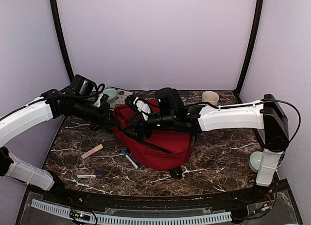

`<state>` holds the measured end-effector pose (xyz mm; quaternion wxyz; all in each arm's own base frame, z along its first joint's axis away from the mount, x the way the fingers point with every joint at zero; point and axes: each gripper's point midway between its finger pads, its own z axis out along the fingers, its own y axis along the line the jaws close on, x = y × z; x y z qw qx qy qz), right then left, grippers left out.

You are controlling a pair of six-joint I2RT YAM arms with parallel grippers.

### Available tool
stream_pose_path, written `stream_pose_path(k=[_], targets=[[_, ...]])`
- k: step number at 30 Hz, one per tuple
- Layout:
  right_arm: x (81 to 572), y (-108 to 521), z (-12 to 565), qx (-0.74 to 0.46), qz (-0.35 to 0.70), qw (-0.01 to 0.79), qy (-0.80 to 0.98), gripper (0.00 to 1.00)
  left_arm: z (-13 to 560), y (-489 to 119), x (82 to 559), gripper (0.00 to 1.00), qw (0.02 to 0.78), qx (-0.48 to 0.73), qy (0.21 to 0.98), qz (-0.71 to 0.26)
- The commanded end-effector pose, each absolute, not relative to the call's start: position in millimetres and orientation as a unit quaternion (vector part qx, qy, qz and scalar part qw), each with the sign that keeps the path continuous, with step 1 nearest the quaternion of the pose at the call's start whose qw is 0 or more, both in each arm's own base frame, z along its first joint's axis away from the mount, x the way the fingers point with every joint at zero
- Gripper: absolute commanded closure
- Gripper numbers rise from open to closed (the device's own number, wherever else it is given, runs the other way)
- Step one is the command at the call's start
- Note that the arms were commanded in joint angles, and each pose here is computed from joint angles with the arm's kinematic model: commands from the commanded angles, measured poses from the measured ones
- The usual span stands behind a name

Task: Pack the student bag
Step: Pass from the left arm to the right

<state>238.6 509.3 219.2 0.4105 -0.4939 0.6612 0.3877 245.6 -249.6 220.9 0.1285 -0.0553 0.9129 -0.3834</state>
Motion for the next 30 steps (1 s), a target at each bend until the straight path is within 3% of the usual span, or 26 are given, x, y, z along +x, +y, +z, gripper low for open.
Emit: stream_pose_path(k=[1, 14, 30], targets=[[220, 521, 256, -0.512, 0.429, 0.468, 0.579, 0.4, 247, -251, 244, 1.0, 0.138, -0.063, 0.9, -0.41], [215, 546, 242, -0.497, 0.42, 0.469, 0.597, 0.53, 258, -253, 248, 1.0, 0.147, -0.073, 0.888, -0.429], [221, 541, 213, -0.478, 0.402, 0.454, 0.635, 0.59, 265, -251, 252, 1.0, 0.16, -0.075, 0.883, -0.436]])
